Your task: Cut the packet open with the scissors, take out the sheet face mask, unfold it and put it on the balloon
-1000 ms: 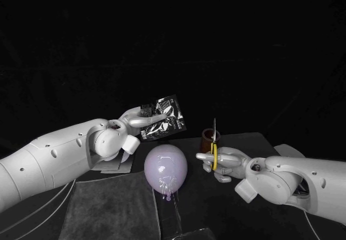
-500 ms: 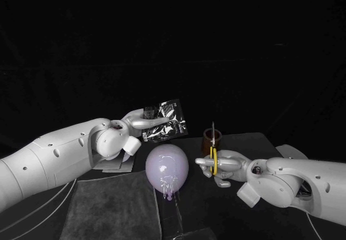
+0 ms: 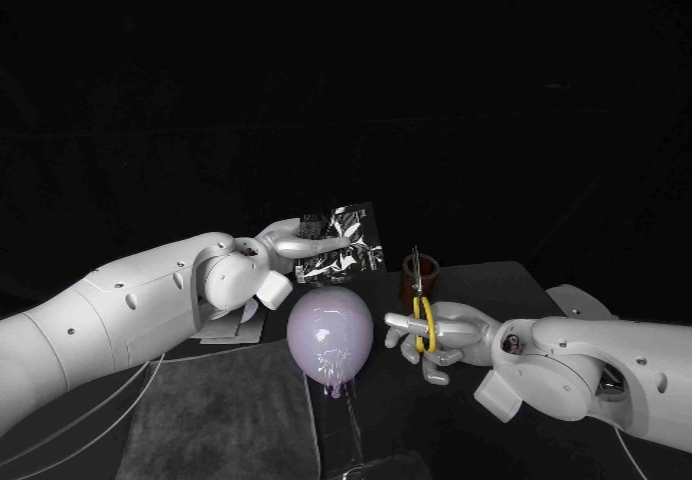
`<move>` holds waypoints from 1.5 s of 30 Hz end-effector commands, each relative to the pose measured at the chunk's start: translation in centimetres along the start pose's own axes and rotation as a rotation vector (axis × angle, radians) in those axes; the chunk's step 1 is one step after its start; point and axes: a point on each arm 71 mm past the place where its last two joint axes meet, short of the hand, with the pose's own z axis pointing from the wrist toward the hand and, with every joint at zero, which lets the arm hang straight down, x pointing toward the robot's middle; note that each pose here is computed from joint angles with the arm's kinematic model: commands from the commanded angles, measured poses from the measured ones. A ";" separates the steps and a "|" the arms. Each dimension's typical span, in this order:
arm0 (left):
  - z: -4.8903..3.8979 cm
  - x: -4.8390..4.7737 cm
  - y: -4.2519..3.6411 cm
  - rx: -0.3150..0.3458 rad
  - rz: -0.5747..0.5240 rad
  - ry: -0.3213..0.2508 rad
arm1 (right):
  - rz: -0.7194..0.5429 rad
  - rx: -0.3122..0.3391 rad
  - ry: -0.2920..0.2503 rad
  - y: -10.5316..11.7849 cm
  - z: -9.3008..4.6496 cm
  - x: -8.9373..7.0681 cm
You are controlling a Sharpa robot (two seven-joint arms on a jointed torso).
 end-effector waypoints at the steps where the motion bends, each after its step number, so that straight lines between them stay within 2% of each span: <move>1: 0.47 0.67 -0.28 0.005 0.004 0.034 | -0.031 -0.025 -0.022 0.0 -0.2 0.3; 15: 1.14 1.68 -0.45 0.014 -0.004 0.054 | -0.019 -0.006 0.015 -1.7 -0.7 1.9; 32: 1.62 2.70 -0.75 0.033 -0.029 0.076 | -0.046 0.011 0.072 -2.4 -0.4 3.3; 45: 1.86 3.32 -0.90 0.038 -0.035 0.100 | -0.047 0.014 0.090 -2.5 -0.2 3.9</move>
